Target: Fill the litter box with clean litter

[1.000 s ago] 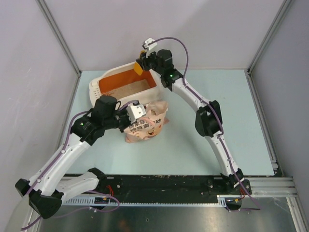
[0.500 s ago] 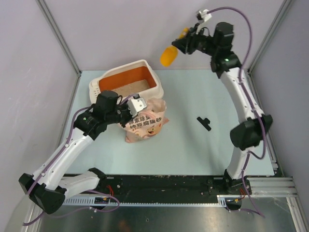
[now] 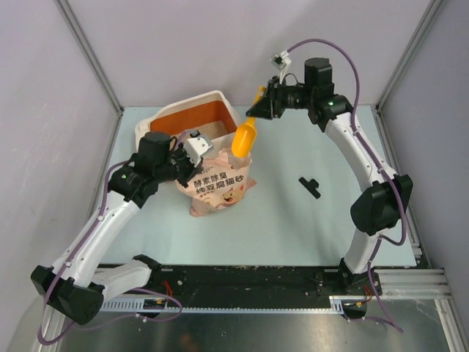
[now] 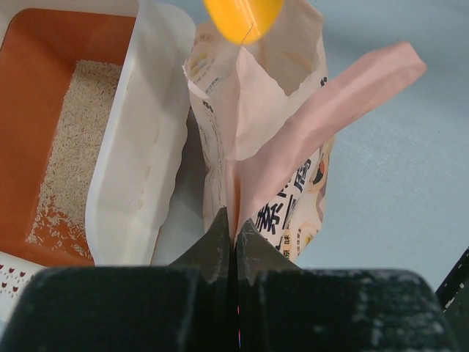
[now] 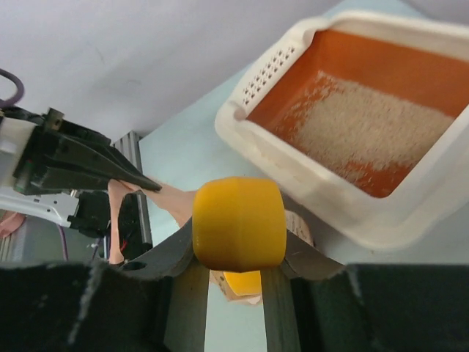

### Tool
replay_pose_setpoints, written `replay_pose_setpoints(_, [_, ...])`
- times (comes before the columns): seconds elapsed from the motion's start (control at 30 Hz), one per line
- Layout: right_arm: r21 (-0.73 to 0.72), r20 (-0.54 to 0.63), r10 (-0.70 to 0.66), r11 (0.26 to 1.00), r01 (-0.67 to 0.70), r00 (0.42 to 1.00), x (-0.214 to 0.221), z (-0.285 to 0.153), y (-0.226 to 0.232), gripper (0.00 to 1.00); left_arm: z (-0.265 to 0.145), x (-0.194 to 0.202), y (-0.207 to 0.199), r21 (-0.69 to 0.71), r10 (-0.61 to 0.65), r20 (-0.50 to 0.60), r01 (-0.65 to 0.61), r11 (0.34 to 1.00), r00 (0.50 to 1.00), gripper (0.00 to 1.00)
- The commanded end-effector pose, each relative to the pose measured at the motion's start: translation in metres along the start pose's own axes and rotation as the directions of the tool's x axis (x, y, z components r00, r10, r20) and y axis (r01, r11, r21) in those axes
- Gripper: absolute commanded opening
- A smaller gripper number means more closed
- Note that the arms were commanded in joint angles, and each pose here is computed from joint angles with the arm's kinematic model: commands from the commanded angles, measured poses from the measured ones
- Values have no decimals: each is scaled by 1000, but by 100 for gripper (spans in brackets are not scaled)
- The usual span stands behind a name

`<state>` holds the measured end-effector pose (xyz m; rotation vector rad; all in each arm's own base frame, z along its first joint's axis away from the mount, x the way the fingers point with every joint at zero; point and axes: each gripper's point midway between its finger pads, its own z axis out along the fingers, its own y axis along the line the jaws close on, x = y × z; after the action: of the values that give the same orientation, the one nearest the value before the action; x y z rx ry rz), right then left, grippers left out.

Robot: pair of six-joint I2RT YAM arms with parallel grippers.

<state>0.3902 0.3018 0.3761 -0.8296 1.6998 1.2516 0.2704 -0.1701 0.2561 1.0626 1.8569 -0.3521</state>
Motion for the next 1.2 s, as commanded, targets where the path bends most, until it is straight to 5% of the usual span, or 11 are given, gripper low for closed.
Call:
replay_pose_setpoints(0.0, [0,-46,-18,1000,18,999,16,17,9,0,-12,-32,5,-20,-10,118,13,1000,993,0])
replay_pose_setpoints(0.2, [363,-87,47,932,-12,995,63,28,-39,0,-15,-35,4,-17,-52,140,55,998,989,0])
replay_pose_setpoints(0.23, [347,29,-5,938,-6,1000,37,25,-26,0,-15,-36,2,-4,-61,147,62,998,987,0])
replay_pose_setpoints(0.33, [390,100,-18,921,-23,995,57,30,-27,0,-14,-42,-3,27,-102,166,99,995,981,0])
replay_pose_setpoints(0.67, [649,4,36,761,-30,999,134,40,-59,0,-15,-54,-13,89,-247,195,234,968,949,0])
replay_pose_setpoints(0.93, [639,-21,215,754,-152,976,212,57,-57,0,-6,-41,-24,139,-319,164,298,944,933,0])
replay_pose_setpoints(1.17, [450,-9,440,804,-390,898,234,73,-15,0,5,-28,-29,151,-336,135,316,937,932,0])
